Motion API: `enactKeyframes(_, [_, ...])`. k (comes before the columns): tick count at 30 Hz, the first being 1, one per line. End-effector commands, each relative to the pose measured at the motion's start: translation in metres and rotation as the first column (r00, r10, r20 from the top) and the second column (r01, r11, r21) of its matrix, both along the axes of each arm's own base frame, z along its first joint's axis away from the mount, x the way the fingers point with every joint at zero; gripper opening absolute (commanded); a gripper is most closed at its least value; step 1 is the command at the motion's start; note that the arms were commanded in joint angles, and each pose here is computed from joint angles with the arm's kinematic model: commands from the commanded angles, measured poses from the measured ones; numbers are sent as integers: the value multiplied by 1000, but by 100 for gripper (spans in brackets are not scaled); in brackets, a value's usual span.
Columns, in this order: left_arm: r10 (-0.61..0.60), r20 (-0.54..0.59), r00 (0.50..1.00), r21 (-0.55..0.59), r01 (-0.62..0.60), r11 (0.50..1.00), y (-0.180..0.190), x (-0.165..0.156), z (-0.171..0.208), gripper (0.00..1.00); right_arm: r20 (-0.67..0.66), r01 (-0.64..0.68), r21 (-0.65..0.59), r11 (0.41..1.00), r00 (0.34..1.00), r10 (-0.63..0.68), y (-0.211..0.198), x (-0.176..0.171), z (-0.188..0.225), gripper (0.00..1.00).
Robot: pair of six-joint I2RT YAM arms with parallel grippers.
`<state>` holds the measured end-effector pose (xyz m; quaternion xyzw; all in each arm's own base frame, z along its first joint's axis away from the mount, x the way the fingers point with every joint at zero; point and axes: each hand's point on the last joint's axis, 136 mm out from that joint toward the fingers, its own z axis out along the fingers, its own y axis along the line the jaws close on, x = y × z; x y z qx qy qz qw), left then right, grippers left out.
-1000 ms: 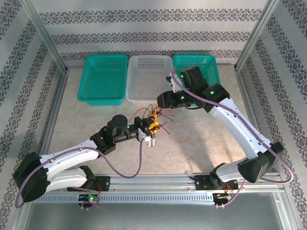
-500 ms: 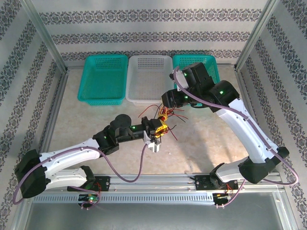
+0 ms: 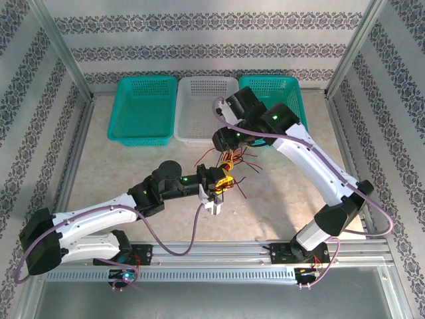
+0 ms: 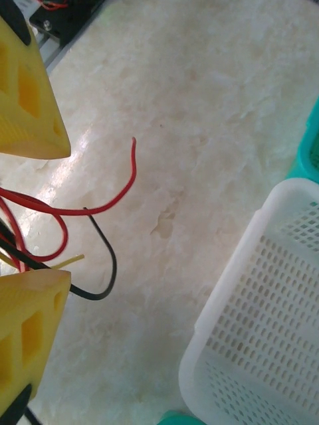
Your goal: Untangle the cables
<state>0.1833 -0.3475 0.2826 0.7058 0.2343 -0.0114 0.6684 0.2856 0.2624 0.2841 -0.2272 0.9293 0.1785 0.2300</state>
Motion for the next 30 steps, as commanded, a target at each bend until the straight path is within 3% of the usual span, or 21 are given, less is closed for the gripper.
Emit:
enactKeyframes(1, [-21, 43, 999, -52, 23, 998, 0, -10, 23, 0, 25, -15, -43, 999, 1000, 16, 0, 0, 1, 46])
enactKeyframes(3, [-19, 34, 999, -49, 21, 999, 0, -10, 20, 0, 35, -4, -54, 999, 999, 6, -1, 3, -1, 37])
enactKeyframes(7, [-9, 9, 1000, -47, 9, 999, -1, -8, 15, 0, 70, 21, -49, 999, 997, -17, -5, 7, 7, 28])
enactKeyframes(9, [11, -12, 1000, -49, -11, 999, -2, -3, 11, 0, 81, 22, -29, 999, 997, -20, -6, 5, 14, 17])
enactKeyframes(11, [77, -53, 996, -102, -82, 991, -2, 10, 19, 0, 95, 19, -12, 1000, 995, -18, -7, 3, 21, 8])
enactKeyframes(12, [136, -120, 983, -187, -157, 970, 0, 23, 32, 0, 111, 27, -9, 1000, 993, -26, -10, 2, 25, 2])
enactKeyframes(15, [267, -299, 916, -438, -380, 815, 22, 57, 73, 0, 190, 68, 23, 997, 979, -71, -21, 3, 45, 0])
enactKeyframes(19, [331, -453, 828, -558, -553, 619, 52, 83, 95, 0, 290, 87, 142, 986, 949, -125, -30, -4, 80, 0])
enactKeyframes(22, [297, -649, 701, -603, -711, 361, 87, 107, 110, 0, 353, 120, 242, 963, 913, -202, -42, -9, 100, 0])
enactKeyframes(23, [242, -717, 654, -604, -756, 253, 103, 113, 113, 0, 365, 139, 273, 952, 901, -236, -48, -11, 103, 0])
enactKeyframes(24, [111, -788, 606, -595, -795, 118, 123, 118, 116, 0, 368, 155, 318, 935, 889, -273, -51, -13, 104, 0])
enactKeyframes(25, [-36, -826, 563, -564, -825, 36, 136, 122, 115, 0, 359, 170, 359, 918, 882, -304, -53, -14, 102, 0])
enactKeyframes(27, [-424, -796, 432, -464, -885, -31, 152, 134, 103, 0, 309, 205, 472, 857, 872, -379, -54, -19, 89, 0])
enactKeyframes(28, [-561, -724, 401, -444, -894, -66, 157, 138, 101, 0, 281, 222, 524, 822, 866, -413, -56, -20, 80, 0])
enactKeyframes(30, [-742, -530, 409, -472, -870, -143, 162, 137, 106, 0, 198, 270, 633, 726, 849, -489, -59, -23, 56, 0])
